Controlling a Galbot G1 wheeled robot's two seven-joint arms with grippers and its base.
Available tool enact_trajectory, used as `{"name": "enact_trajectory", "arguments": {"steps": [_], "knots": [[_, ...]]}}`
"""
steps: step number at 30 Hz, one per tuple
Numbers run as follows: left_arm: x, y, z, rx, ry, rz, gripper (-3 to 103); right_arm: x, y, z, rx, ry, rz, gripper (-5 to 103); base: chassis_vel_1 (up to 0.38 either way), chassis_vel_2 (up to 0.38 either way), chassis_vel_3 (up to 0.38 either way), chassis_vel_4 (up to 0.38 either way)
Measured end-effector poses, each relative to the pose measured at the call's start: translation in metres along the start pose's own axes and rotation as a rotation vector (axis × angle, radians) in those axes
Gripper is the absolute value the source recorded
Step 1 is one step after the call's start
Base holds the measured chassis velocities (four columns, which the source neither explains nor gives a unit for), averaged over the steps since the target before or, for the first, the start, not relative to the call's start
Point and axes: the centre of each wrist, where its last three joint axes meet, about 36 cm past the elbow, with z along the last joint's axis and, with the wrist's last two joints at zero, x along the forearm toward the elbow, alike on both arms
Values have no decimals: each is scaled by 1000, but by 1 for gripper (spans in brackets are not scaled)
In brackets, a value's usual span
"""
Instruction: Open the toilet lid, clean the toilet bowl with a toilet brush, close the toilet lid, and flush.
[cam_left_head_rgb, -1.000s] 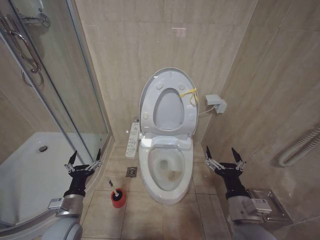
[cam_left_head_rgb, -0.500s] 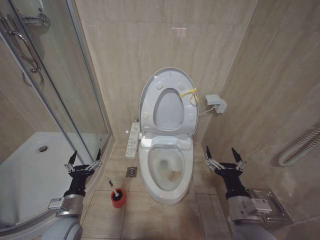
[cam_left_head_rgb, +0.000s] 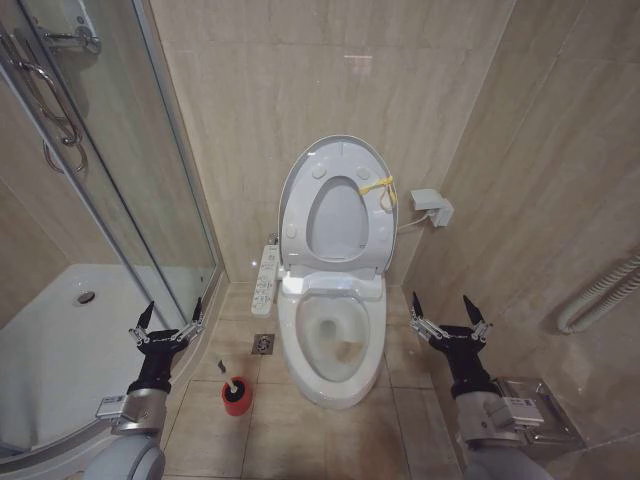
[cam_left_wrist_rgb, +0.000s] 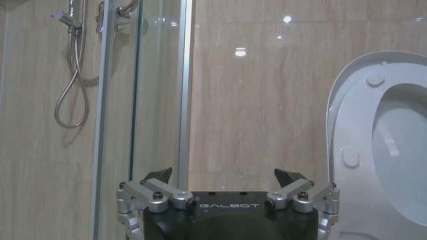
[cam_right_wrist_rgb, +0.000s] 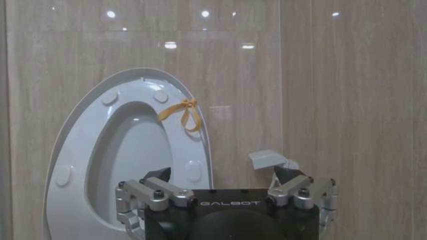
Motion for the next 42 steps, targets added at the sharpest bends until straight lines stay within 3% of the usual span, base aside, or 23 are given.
{"name": "enact_trajectory", "arguments": {"steps": [42], "knots": [[0,0,0,0,0,0,100,0,0,0,0,0,0,100,-8,12,10,-9]]}}
